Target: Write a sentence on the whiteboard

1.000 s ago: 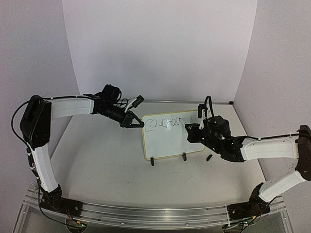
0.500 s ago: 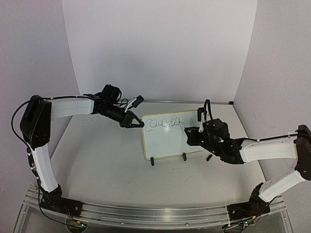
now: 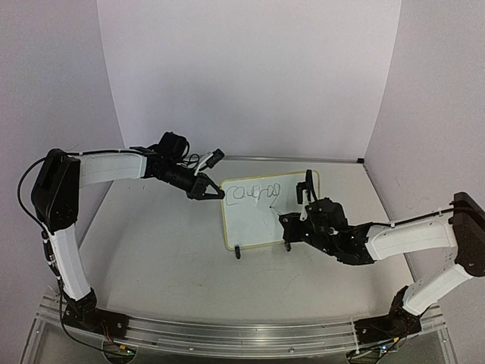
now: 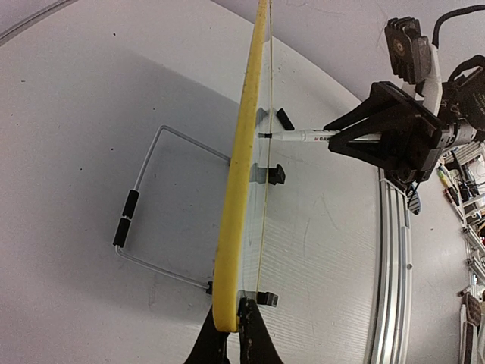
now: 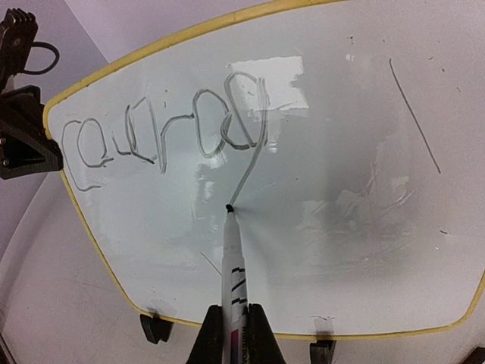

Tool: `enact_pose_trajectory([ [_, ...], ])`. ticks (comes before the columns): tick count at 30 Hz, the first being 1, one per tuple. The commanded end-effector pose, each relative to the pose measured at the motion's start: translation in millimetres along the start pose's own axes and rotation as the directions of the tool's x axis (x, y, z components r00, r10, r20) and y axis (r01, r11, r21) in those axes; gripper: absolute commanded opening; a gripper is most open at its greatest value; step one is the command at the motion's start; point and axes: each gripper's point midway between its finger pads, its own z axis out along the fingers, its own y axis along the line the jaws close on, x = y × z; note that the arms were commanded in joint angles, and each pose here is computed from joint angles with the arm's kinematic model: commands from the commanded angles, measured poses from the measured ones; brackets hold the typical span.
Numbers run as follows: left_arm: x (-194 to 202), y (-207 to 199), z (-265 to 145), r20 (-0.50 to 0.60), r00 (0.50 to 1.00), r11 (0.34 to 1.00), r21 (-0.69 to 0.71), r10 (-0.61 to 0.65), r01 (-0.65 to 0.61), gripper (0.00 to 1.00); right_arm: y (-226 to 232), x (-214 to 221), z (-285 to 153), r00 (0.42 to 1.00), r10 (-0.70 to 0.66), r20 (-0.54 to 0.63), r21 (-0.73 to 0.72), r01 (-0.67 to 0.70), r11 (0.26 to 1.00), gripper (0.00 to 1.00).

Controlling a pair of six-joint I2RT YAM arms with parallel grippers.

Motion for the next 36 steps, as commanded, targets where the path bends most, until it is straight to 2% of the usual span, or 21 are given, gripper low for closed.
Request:
enact_pose_trajectory([
  [1, -2, 8, -4, -0.028, 0.995, 0.991, -0.088, 0.099, -0.101, 0.0, -6, -1, 7, 1.0, 0.002, 0.006, 0.044, -0.002, 0.999, 0.0],
  [7, -2, 7, -4, -0.029, 0.994, 0.99, -0.092, 0.102, -0.104, 0.0, 15, -24, 7, 0.999, 0.012, 0.053, -0.026, -0.01, 1.0, 0.0],
  [12, -3, 7, -5, -0.027, 0.994, 0.99, -0.091, 0.104, -0.106, 0.0, 23, -46, -9, 0.992, 0.046, 0.117, -0.074, -0.037, 0.997, 0.0],
  [16, -3, 6, -5, -0.027, 0.994, 0.99, -0.091, 0.106, -0.108, 0.0, 16, -58, -21, 0.986, 0.053, 0.16, -0.046, -0.046, 0.998, 0.0],
  [27, -2, 7, -4, -0.03, 0.994, 0.99, -0.095, 0.104, -0.106, 0.0, -15, -61, -25, 0.982, 0.038, 0.184, 0.078, -0.053, 0.996, 0.0],
  [36, -1, 8, -4, -0.037, 0.994, 0.989, -0.1, 0.104, -0.107, 0.0, -16, -64, -25, 0.982, 0.032, 0.187, 0.08, -0.048, 0.996, 0.0],
])
